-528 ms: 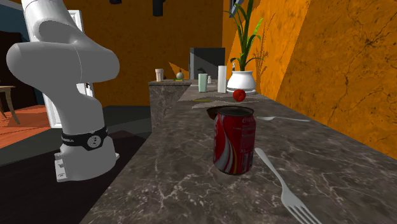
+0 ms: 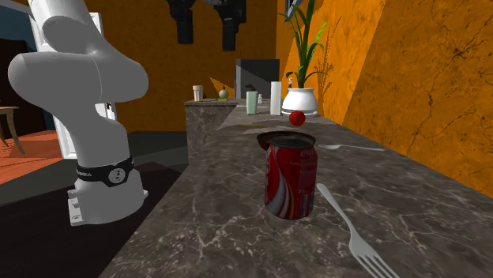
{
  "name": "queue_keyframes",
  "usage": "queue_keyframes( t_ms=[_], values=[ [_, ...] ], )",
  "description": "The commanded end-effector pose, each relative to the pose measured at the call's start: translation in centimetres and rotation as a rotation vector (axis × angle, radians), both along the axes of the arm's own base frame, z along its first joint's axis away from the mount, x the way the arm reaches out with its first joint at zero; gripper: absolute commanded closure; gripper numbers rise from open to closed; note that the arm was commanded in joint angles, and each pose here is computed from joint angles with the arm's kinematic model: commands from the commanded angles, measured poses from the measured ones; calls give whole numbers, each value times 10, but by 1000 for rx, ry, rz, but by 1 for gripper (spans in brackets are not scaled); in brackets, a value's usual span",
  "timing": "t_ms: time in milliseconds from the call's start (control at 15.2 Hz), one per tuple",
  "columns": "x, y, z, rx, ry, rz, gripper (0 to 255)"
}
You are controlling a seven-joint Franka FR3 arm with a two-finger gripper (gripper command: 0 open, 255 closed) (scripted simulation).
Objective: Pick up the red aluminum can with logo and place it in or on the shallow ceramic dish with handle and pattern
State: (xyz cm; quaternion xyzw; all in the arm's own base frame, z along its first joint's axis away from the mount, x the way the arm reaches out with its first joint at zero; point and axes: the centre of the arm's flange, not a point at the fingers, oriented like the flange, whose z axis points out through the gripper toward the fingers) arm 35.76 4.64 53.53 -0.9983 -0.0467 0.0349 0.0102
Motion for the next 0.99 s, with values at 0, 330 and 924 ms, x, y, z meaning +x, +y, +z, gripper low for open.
queue_keyframes(
  t_ms=[0, 330, 924],
  values=[
    [19, 12, -20, 0, -11, -2, 0],
    [61, 34, -62, -3, -35, -7, 0],
    [122, 63, -130, -6, -67, -14, 0]
  ],
)
